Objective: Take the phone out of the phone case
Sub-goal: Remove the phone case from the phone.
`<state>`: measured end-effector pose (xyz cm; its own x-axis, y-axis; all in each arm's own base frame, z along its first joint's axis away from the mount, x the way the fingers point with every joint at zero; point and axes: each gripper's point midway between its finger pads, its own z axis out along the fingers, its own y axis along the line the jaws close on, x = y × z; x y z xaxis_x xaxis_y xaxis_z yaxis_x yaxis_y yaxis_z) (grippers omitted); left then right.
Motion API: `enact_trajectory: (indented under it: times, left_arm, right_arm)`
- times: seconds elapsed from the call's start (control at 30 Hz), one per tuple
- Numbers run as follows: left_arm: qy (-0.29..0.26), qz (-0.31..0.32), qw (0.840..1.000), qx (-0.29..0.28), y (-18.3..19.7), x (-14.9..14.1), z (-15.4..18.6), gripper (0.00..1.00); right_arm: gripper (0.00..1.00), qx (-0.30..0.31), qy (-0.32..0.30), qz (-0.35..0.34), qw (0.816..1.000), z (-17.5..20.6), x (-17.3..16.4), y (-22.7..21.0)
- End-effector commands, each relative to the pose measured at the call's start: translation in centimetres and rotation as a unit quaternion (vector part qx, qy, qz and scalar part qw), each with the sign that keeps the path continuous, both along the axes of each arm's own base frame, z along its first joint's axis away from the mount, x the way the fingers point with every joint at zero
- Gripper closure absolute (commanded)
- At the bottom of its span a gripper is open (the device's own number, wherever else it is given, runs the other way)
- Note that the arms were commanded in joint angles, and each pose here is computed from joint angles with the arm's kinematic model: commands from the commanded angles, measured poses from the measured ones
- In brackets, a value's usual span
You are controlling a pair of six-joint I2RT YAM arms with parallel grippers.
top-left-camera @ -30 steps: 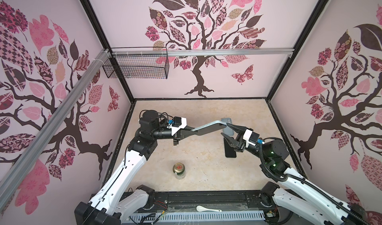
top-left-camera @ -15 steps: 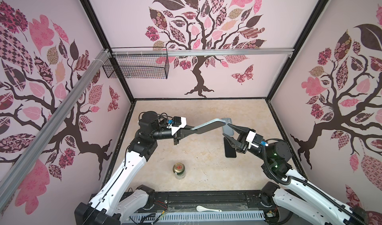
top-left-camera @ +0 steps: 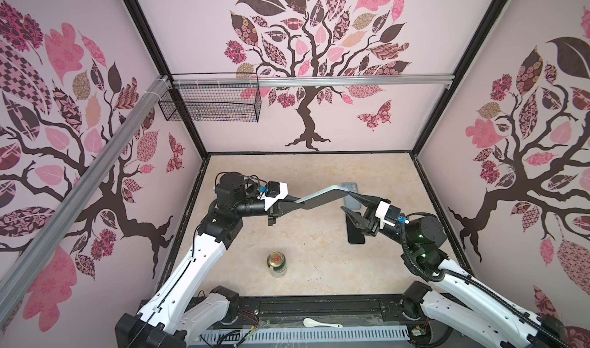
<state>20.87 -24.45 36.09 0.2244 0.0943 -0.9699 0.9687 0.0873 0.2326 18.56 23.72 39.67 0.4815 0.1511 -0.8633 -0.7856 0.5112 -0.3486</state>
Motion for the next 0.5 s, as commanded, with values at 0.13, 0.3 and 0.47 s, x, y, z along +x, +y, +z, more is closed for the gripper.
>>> enact_trajectory:
  times: [0.13,0.3,0.47]
  left_arm:
    - [-0.014,-0.044,0.999,-0.007,-0.2,-1.7,0.7,1.0]
    - [-0.01,-0.068,0.998,0.01,-0.3,-2.5,0.2,1.0]
    - [-0.011,-0.075,0.997,0.014,-0.3,-2.9,0.2,1.0]
  right_arm:
    - [0.54,0.003,-0.012,0.017,1.0,1.8,-0.6,0.3]
    - [0.54,-0.003,-0.001,0.017,1.0,1.3,-0.2,0.5]
    - [0.55,-0.018,0.024,0.012,0.999,0.8,0.5,0.8]
